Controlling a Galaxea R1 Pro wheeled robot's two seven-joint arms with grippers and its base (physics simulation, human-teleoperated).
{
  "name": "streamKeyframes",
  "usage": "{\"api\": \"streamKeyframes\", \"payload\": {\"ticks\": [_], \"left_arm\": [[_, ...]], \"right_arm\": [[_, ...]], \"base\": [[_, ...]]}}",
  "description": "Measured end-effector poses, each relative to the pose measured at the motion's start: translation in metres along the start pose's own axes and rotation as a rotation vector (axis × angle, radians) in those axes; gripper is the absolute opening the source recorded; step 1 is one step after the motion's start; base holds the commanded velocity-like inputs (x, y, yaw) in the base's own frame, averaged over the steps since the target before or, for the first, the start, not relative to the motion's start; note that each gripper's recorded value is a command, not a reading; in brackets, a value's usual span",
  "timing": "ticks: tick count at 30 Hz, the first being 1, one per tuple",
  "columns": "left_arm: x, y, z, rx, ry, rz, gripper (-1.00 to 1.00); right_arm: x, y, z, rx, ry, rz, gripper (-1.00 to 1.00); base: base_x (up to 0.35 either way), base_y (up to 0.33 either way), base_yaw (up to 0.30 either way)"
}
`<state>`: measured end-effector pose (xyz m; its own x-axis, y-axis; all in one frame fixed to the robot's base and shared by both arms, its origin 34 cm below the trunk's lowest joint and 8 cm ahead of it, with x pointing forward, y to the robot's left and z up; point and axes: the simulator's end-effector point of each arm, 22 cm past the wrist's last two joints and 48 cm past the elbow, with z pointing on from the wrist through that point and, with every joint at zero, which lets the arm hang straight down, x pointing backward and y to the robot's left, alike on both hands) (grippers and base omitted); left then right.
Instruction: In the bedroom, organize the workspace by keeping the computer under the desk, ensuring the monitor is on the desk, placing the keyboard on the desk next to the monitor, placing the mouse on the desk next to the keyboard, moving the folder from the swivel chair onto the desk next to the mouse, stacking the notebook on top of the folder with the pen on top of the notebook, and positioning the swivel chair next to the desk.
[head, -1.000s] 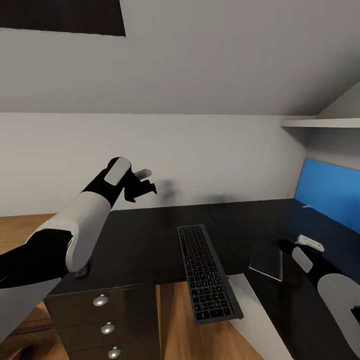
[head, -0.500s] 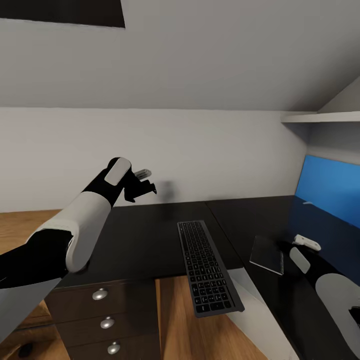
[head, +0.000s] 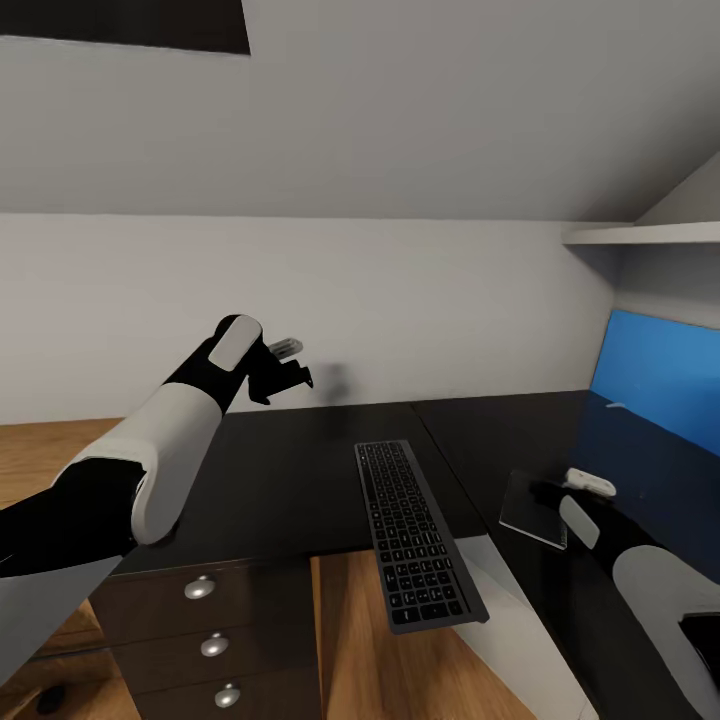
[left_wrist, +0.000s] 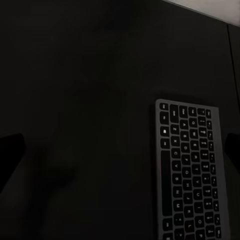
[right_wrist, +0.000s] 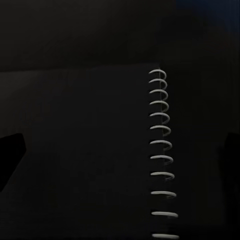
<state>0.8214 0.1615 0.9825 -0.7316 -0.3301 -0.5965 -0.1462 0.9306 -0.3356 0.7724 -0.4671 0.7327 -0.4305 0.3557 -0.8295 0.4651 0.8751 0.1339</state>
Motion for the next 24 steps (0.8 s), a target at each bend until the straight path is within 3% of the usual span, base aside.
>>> {"api": "streamKeyframes", "payload": {"ticks": [24], "left_arm": [[0.0051, 0.0035, 0.0046, -0.002, -0.003, 0.003, 1.00]], "right_arm": [[0.0001, 0.0026, 0.0018, -0.006, -0.018, -0.015, 1.00]], "base": [[0.000, 0.000, 0.000]]}}
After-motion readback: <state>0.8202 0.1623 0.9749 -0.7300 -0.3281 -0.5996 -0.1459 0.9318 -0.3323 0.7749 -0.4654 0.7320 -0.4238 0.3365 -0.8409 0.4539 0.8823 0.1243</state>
